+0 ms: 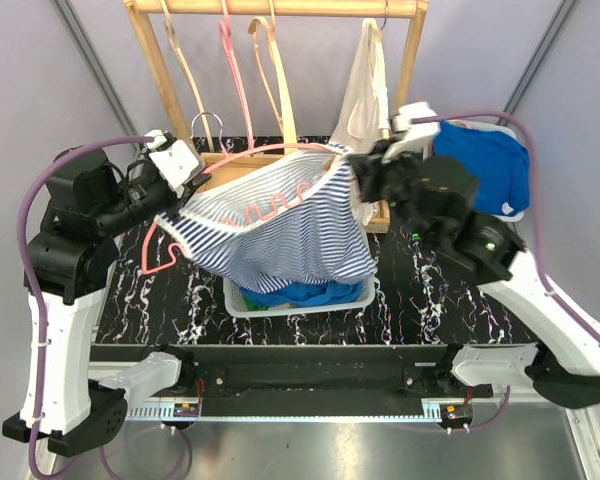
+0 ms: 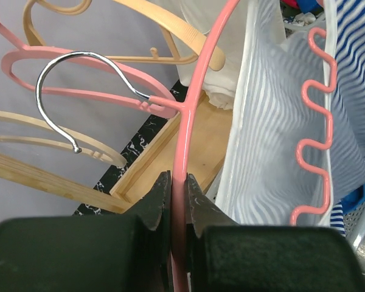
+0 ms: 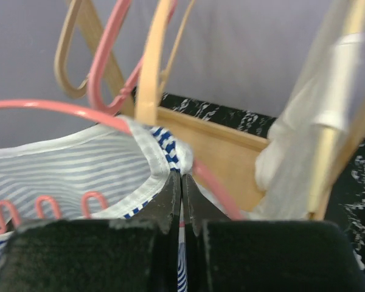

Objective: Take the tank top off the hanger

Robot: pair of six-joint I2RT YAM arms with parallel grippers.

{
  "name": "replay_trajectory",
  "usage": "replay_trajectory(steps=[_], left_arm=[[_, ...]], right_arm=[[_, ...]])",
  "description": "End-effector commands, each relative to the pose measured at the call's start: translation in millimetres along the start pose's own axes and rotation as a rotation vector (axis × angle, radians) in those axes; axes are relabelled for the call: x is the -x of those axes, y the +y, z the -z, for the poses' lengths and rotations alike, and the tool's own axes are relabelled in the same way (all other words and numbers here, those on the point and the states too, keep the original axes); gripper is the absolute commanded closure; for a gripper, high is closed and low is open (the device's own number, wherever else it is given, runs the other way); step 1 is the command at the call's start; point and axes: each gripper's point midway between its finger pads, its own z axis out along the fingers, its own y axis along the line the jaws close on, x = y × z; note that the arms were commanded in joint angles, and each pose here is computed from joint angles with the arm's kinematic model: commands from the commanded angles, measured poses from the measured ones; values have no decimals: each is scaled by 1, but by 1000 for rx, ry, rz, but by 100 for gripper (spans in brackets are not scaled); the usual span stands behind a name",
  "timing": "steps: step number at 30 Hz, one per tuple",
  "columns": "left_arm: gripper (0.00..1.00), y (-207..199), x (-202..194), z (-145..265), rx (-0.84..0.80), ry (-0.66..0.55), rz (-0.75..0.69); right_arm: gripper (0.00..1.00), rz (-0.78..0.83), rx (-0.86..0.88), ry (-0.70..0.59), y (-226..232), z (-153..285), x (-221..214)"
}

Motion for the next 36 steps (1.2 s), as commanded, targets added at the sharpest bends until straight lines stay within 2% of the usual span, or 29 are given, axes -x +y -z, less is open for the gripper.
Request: replay_trajectory(steps=[1,7,16,20,23,26,27,28,30,31,33,34,35,36], left_arm=[[100,12,21,0,47,-77,-30],[100,13,19,-1,47,-69,-41],[100,17,24,4,72,-72,-51],[100,21,23,9,100,-59,-79],[100,23,24,9,109,-56,-75],[100,19,31,7,78,-84,-56],[100,18,33,6,68,-93,-49],[99,16,35,6,57,-101,-44],[98,8,38,0,-1,-121,-31],[96,5,36,-4,-26,-123,-23],[95,-4,35,-10,-83,-136,-16],[95,-5,34,-13,-93,-140,-17],[95,-8,29,-18,-115,-139,-9],[95,-9,27,-21,-122,-139,-8]], right_arm=[[100,-44,-194,-137,-72,30,38],[100,-23,-346,-118,-118,37,18],[100,-13,-321,59,-118,24,-52],[100,-16,-346,59,-127,39,-63],[100,-21,-323,89,-124,43,-71],[100,-51,-176,149,-98,39,-87],[98,-42,-24,190,-73,40,-97],[94,-40,44,203,-61,41,-99],[80,-22,184,202,-39,50,-91],[67,-14,224,189,-33,58,-83],[56,18,318,123,-19,75,-51],[46,30,351,117,-14,84,-43],[43,43,377,100,-11,91,-32],[41,71,423,40,-3,104,-3]])
